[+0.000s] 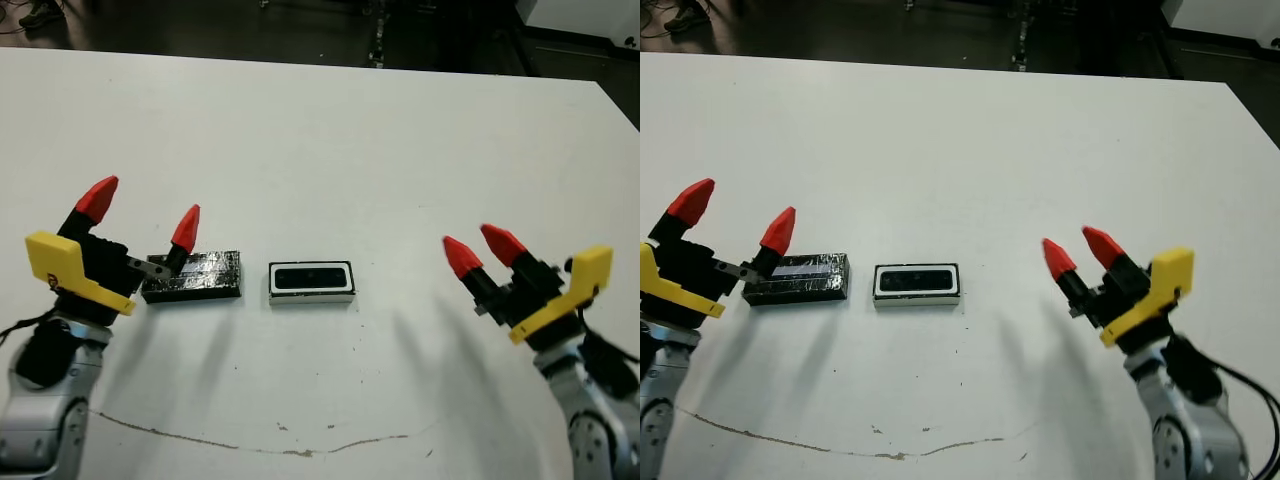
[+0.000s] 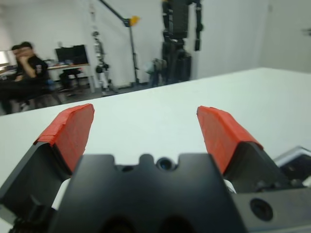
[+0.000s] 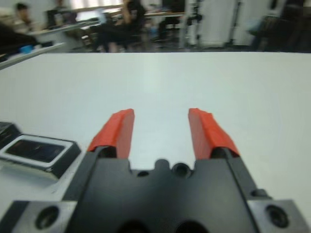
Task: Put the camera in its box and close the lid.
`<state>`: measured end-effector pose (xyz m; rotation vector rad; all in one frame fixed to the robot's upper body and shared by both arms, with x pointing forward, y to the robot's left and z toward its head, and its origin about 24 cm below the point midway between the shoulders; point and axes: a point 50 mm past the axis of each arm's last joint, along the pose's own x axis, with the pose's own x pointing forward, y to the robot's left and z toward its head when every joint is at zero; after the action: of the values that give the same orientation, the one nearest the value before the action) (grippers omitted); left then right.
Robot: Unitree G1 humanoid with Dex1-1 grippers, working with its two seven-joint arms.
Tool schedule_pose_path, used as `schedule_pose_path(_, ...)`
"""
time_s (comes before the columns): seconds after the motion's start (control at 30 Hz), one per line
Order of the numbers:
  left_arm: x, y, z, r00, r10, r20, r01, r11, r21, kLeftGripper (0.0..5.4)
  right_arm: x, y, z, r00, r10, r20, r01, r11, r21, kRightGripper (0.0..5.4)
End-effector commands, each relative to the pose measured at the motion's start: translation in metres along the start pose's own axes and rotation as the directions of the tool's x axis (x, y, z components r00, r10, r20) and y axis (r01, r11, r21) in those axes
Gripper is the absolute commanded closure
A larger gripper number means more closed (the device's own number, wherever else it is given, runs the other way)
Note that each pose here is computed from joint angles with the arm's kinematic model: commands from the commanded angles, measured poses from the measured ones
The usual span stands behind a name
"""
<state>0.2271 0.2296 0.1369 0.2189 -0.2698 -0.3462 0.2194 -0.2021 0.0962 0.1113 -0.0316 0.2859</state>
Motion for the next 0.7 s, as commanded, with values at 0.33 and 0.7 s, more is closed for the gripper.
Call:
schedule_pose_path(0.33, 0.019, 0.037, 0.028, 0.883, -0.38, -0.274, 0.432, 0.887, 0.163, 0.0, 0.0, 0.006, -0.012, 0.997, -0.076, 0.028, 0.077, 0.997, -0.009, 4.49)
schedule_pose_path(0.7, 0.048, 0.071, 0.036, 0.516, -0.744, -0.426, 0.797, 0.599, -0.081, 0.0, 0.004, 0.011, -0.016, 0.997, -0.077, 0.025, 0.077, 0.997, 0.001, 5.38)
